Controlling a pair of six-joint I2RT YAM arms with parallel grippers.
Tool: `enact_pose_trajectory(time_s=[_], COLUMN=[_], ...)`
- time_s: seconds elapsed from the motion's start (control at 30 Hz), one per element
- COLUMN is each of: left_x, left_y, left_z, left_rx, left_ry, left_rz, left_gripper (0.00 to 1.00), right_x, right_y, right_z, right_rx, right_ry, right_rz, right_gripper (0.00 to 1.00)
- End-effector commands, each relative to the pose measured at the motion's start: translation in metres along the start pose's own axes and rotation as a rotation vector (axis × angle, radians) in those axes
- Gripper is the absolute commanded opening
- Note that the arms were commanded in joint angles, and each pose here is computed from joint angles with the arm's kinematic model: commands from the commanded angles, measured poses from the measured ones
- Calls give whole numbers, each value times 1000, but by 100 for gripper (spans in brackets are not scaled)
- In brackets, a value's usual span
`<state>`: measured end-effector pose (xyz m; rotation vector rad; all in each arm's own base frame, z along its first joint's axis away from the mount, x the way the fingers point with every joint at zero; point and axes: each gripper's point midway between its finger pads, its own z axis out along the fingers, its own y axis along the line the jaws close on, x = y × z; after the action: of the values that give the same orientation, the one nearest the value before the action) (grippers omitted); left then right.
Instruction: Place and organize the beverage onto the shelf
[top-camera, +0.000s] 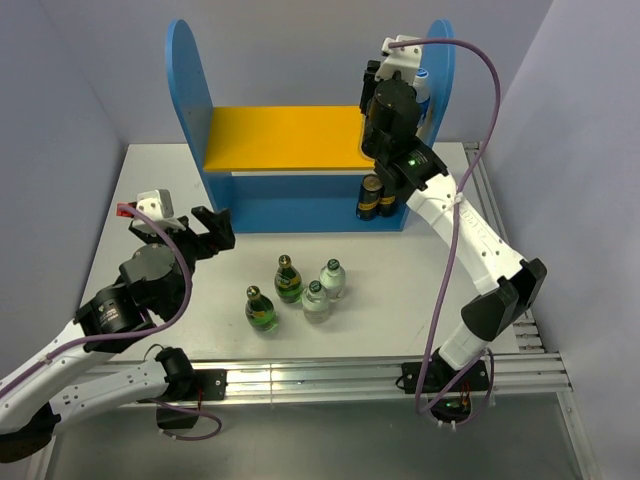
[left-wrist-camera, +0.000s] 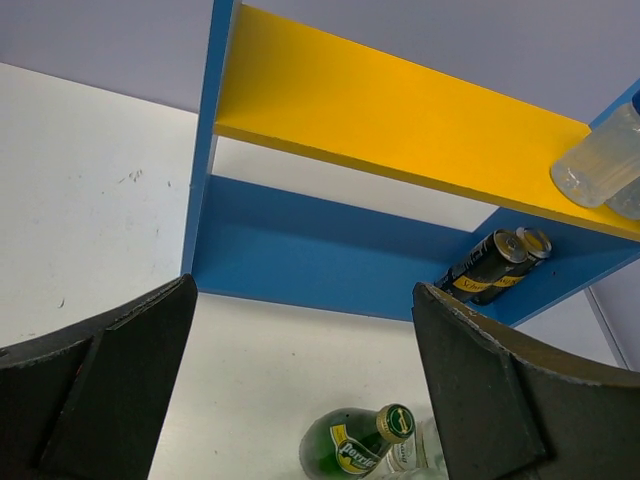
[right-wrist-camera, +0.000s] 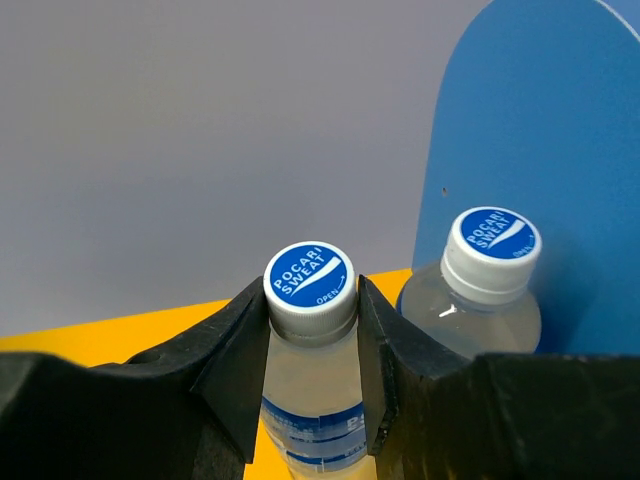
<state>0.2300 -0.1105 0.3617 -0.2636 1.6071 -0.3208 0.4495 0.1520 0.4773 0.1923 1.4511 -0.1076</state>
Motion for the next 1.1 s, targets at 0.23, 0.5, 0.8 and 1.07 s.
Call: enact_pose_trajectory(time_s=[0.23,0.5,0.8,1.07], left_x=[-1,1,9,97], left_y=[1,-1,-13,-18], left_z=[0,2,-2,-11], left_rx=[-22,-24,35,111], left_ry=[-4,5,72,295], left_rz=[16,39,41,1], left_gripper=[97,99,99,99], right_x=[-65,-49,-24,41], right_y=[-20,-21,-33,-37], right_z=[-6,-22,-90,-177], right_rx=[14,-48,-145,-245], right_ry=[-153,-123,-62,78], right_rz=[176,186,342,388], right_gripper=[27,100,100,100])
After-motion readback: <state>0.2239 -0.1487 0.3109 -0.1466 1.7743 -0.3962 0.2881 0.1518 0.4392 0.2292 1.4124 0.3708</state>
